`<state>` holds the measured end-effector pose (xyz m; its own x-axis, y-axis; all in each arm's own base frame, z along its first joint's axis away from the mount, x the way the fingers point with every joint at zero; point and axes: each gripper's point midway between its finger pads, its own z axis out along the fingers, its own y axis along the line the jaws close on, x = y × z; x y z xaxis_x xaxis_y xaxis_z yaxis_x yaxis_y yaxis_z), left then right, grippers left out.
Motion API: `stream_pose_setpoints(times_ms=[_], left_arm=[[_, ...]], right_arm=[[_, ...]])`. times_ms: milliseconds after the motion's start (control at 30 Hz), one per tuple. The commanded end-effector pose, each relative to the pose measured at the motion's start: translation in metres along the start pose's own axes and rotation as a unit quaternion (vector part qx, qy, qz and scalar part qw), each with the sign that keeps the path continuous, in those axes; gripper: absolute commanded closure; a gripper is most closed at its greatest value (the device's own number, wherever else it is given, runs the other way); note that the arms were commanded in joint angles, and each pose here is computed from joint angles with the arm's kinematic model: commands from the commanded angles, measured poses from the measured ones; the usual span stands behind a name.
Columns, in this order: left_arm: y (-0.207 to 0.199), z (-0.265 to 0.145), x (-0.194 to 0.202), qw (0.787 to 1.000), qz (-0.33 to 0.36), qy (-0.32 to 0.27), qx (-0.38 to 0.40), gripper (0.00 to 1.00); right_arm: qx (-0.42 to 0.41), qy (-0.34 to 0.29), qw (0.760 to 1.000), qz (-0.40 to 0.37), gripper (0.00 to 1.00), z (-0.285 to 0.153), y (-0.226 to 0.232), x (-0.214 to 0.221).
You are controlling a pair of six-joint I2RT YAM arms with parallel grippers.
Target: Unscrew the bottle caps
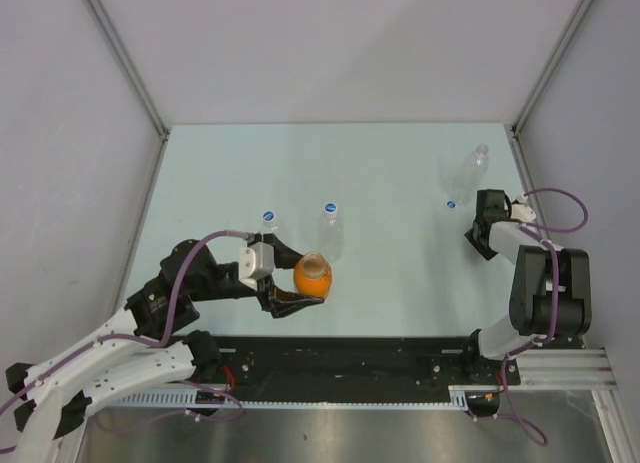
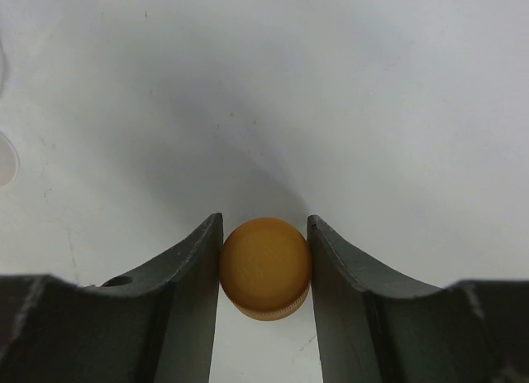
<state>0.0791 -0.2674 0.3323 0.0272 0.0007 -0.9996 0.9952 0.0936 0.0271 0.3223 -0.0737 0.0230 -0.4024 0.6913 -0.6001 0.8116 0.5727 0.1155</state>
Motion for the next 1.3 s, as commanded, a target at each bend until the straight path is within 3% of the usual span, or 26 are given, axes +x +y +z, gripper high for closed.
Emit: stream_pose_setpoints(times_ms=[0, 433, 600, 633, 967, 1267], left_arm=[[-0.003, 0.000, -0.011, 1.000, 0.007, -0.023, 0.006, 0.92], [-0.004, 0.000, -0.011, 1.000, 0.007, -0.022, 0.009, 0.91], [-0.005, 0.000, -0.010, 1.000, 0.007, -0.022, 0.010, 0.91], [-0.005, 0.000, -0.011, 1.000, 0.007, -0.022, 0.010, 0.91], [-0.005, -0.001, -0.010, 1.000, 0.008, -0.021, 0.010, 0.91], [-0.005, 0.001, -0.007, 1.000, 0.004, -0.015, 0.011, 0.91]], right_arm=[[-0.003, -0.022, 1.000, -0.001, 0.69, -0.005, 0.008, -0.014], [0.001, -0.024, 1.000, -0.007, 0.49, -0.008, 0.007, -0.012], [0.003, -0.023, 1.000, -0.003, 0.36, -0.009, 0.006, -0.012], [0.003, -0.023, 1.000, -0.003, 0.29, -0.009, 0.006, -0.012], [-0.014, -0.031, 0.999, -0.005, 0.24, -0.026, 0.014, -0.012], [-0.108, -0.074, 0.991, 0.014, 0.18, -0.101, 0.033, -0.032]])
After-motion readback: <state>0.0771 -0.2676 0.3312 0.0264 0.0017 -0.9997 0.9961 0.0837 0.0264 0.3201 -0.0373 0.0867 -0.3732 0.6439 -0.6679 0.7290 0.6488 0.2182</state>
